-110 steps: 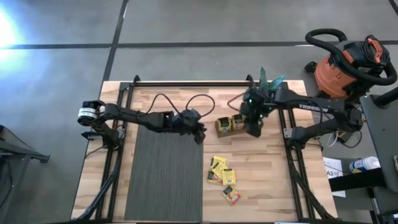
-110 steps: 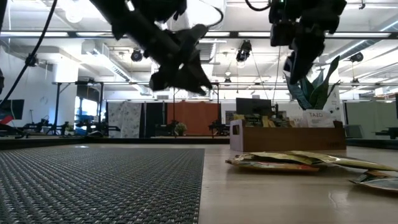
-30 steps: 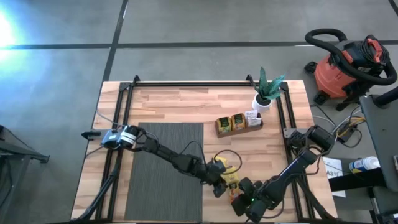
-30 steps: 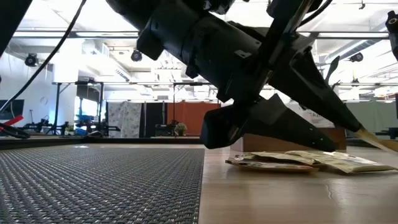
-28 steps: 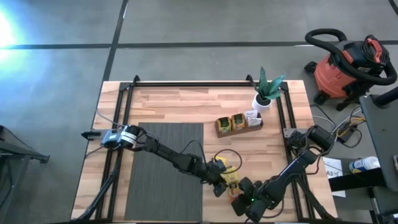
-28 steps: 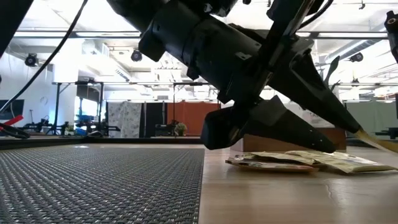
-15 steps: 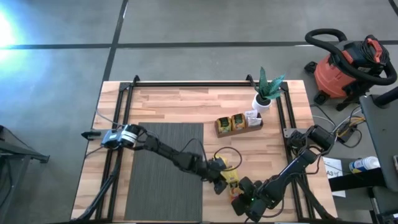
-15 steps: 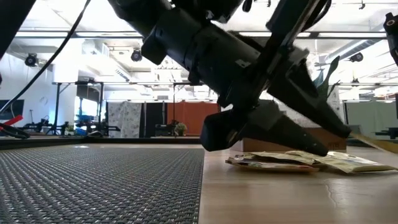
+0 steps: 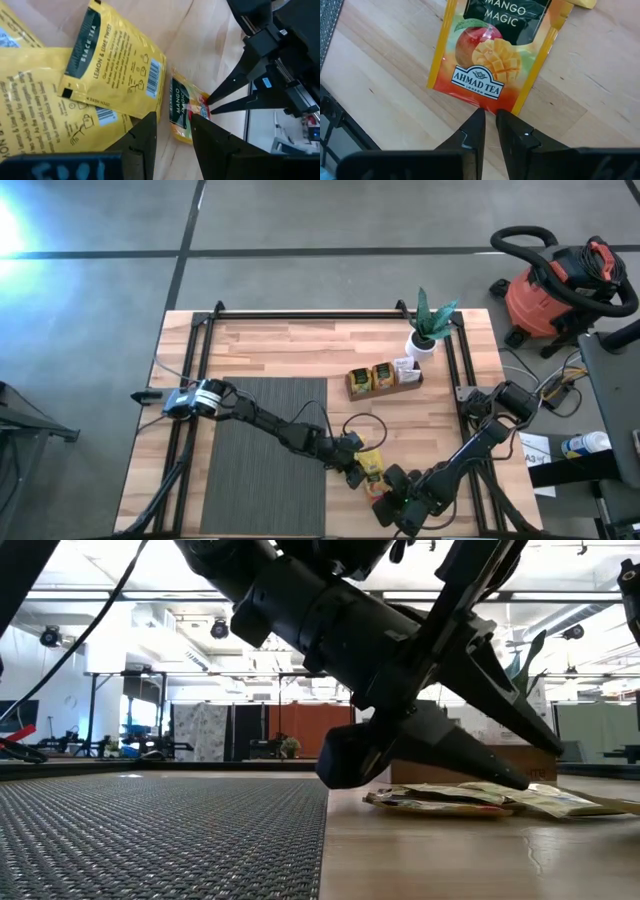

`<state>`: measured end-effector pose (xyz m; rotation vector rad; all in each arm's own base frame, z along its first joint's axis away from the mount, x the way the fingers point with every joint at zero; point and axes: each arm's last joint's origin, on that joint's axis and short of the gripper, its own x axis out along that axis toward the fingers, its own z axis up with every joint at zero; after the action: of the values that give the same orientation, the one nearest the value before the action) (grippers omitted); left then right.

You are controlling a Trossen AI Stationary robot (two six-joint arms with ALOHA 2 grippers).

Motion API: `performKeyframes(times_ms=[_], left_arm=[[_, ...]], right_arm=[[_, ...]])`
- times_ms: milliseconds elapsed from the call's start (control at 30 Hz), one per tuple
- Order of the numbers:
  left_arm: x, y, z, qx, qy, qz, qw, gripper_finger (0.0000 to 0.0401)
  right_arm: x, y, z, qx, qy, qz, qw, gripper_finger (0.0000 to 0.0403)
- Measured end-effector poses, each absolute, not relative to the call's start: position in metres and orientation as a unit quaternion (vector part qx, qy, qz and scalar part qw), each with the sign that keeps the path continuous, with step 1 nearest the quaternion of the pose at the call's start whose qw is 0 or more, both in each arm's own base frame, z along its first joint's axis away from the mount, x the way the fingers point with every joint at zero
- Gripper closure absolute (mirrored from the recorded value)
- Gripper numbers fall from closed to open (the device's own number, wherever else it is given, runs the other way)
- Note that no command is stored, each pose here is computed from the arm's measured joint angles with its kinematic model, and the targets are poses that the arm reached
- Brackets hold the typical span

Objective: Pick & Place Tea
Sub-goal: Put the orange tea bag into the left section of the wooden organizer

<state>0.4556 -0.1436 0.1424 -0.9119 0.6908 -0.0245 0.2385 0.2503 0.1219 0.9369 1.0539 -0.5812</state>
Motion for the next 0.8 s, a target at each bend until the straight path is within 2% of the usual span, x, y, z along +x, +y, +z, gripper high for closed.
performKeyframes(times_ms=[800], left_arm=[[0.458, -0.158, 0.134, -0.466, 0.334, -0.04, 0.819, 0.0287]], right_arm=[[0.239, 0.25, 0.122, 0.421, 0.46, -0.265, 0.735, 0.0349]])
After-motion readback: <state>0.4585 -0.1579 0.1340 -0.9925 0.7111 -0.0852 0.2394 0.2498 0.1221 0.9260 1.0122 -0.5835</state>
